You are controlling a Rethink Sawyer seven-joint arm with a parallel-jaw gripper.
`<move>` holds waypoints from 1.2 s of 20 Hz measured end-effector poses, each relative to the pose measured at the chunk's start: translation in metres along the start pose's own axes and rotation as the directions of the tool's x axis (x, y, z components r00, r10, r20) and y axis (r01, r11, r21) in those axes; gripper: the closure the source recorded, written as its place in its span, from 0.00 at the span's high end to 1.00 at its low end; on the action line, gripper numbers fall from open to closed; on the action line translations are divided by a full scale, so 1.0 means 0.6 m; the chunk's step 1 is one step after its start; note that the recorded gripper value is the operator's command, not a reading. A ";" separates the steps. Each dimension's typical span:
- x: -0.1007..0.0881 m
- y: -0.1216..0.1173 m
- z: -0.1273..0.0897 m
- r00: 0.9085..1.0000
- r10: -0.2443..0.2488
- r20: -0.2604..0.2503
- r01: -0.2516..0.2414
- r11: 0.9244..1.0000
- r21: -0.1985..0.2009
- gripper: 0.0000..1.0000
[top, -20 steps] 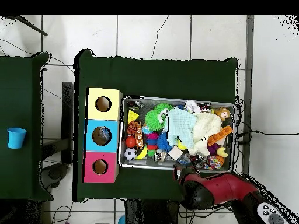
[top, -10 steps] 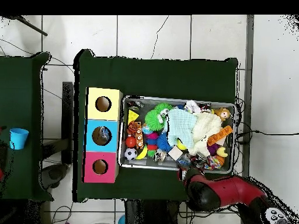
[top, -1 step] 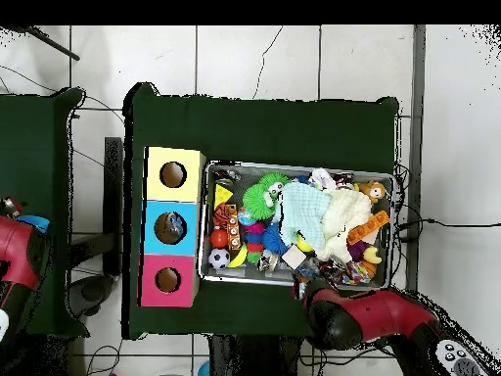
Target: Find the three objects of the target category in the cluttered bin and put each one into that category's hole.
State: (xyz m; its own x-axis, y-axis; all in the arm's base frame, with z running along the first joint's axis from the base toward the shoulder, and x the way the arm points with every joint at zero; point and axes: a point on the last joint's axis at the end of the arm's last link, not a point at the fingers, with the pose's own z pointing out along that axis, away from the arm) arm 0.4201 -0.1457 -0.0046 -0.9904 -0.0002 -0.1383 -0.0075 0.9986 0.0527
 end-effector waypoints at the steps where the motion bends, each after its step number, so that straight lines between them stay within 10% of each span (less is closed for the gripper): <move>1: -0.001 0.001 0.000 1.000 -0.002 0.000 0.002 1.000 0.000 1.00; 24: -0.028 -0.040 0.008 0.996 0.084 -0.001 -0.084 0.996 -0.016 1.00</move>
State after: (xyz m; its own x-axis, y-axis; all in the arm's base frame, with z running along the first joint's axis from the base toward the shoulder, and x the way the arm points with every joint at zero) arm 0.4375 -0.1694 -0.0083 -0.9877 0.0839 -0.1318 0.0738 0.9941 0.0801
